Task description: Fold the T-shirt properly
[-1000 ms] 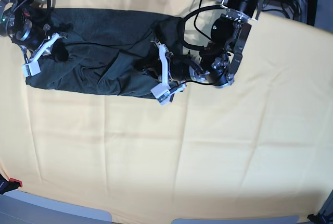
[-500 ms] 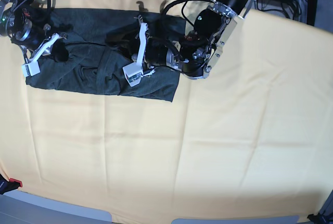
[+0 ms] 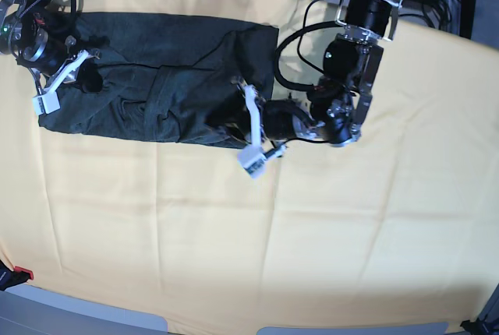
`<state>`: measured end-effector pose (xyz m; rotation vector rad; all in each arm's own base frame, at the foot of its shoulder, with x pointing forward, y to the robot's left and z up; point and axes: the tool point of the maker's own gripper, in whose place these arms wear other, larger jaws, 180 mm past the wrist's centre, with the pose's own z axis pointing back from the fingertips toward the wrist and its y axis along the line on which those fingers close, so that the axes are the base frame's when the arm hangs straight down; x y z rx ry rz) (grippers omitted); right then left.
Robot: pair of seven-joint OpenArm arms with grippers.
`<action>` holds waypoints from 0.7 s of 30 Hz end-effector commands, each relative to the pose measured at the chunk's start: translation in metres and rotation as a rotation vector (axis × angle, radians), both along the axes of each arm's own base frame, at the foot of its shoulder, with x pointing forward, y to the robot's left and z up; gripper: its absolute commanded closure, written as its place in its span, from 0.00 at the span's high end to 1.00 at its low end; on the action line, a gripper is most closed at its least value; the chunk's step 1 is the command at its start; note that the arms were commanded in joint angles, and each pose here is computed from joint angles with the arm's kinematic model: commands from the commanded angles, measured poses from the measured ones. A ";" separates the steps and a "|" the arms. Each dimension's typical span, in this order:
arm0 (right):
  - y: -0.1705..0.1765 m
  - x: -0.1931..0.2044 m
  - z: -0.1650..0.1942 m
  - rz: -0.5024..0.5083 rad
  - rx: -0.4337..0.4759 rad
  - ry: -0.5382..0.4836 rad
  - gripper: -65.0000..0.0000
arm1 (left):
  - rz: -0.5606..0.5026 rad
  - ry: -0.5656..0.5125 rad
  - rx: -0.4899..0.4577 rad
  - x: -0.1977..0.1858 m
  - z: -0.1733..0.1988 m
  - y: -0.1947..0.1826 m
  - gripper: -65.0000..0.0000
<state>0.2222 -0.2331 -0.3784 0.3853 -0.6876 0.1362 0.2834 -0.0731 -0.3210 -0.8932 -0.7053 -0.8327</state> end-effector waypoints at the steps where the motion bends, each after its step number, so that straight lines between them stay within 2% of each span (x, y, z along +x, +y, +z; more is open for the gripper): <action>1: -0.005 0.003 0.006 0.005 -0.020 -0.014 0.07 | -0.027 -0.048 -0.015 0.002 0.013 -0.007 0.00; 5: -0.005 0.003 0.006 0.005 -0.021 -0.013 0.07 | -0.140 -0.039 0.075 -0.024 -0.006 -0.023 0.00; 13: -0.005 0.003 0.006 0.005 -0.020 -0.013 0.07 | -0.287 -0.017 0.118 -0.063 -0.020 -0.044 0.00; 15: -0.005 0.003 0.006 0.005 -0.021 -0.013 0.07 | -0.324 -0.025 0.107 -0.071 -0.019 -0.049 0.00; 19: -0.005 0.003 0.006 0.005 -0.020 -0.014 0.07 | -0.367 -0.044 -0.013 -0.079 0.002 -0.066 0.00; 21: -0.005 0.003 0.006 0.005 -0.020 -0.014 0.07 | -0.354 -0.050 -0.050 -0.076 0.009 -0.069 0.00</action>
